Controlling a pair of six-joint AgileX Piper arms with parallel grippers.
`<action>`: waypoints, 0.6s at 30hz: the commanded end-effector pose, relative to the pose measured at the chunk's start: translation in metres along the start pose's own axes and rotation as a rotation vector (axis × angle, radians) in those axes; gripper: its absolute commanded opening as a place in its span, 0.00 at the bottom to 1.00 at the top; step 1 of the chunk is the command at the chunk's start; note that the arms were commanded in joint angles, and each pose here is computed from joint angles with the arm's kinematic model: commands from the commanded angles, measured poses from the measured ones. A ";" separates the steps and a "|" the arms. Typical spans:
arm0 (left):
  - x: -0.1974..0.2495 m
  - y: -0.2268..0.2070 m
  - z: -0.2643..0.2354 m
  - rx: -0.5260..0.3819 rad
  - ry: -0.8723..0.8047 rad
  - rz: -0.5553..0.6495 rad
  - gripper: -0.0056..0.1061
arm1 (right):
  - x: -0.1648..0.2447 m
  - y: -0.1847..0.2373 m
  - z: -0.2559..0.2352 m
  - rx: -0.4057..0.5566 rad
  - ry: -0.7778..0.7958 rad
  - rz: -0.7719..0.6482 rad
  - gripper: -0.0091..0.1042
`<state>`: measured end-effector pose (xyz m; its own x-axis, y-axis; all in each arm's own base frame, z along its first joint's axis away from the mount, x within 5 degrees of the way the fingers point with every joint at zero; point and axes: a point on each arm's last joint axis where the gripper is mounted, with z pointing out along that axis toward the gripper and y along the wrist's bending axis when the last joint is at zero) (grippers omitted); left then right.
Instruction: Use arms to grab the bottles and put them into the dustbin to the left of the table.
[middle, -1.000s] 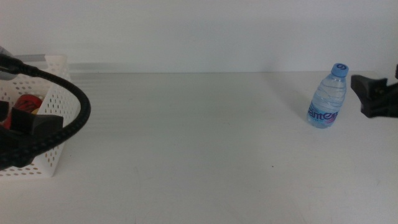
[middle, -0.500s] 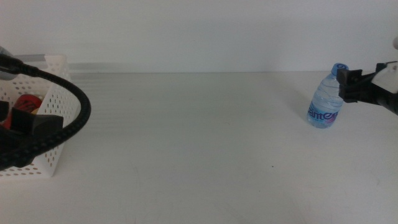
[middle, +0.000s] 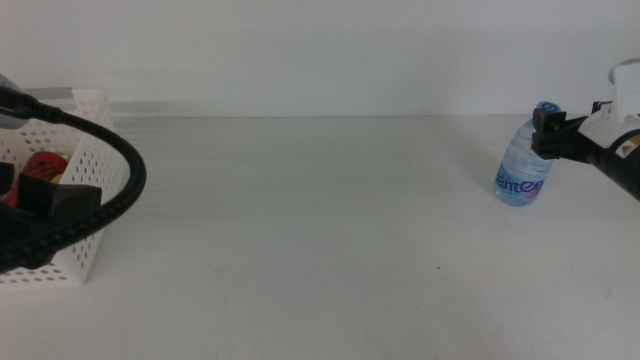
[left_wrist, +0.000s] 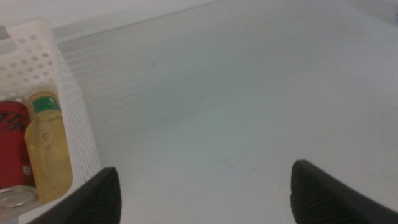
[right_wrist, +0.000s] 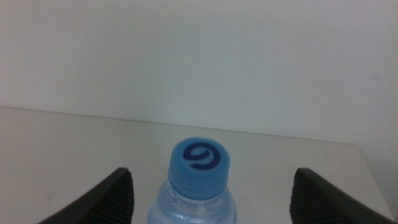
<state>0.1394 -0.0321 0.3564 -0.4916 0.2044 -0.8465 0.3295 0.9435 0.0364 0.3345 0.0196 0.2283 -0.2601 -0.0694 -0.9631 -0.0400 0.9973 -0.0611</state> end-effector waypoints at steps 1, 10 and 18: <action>-0.012 0.000 -0.006 -0.003 -0.088 -0.017 0.84 | -0.024 -0.004 -0.001 0.021 -0.157 -0.010 0.66; -0.012 0.000 -0.006 -0.003 -0.088 -0.017 0.84 | -0.008 -0.003 0.020 0.027 -0.156 -0.003 0.66; -0.012 0.000 -0.006 -0.003 -0.088 -0.017 0.84 | -0.001 -0.002 0.048 0.025 -0.132 -0.004 0.66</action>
<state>0.1394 -0.0321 0.3564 -0.4916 0.2044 -0.8465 0.3295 0.9435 0.0364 0.3749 0.0216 0.1899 -0.2638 -0.0687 -0.9621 -0.0307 0.9976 -0.0628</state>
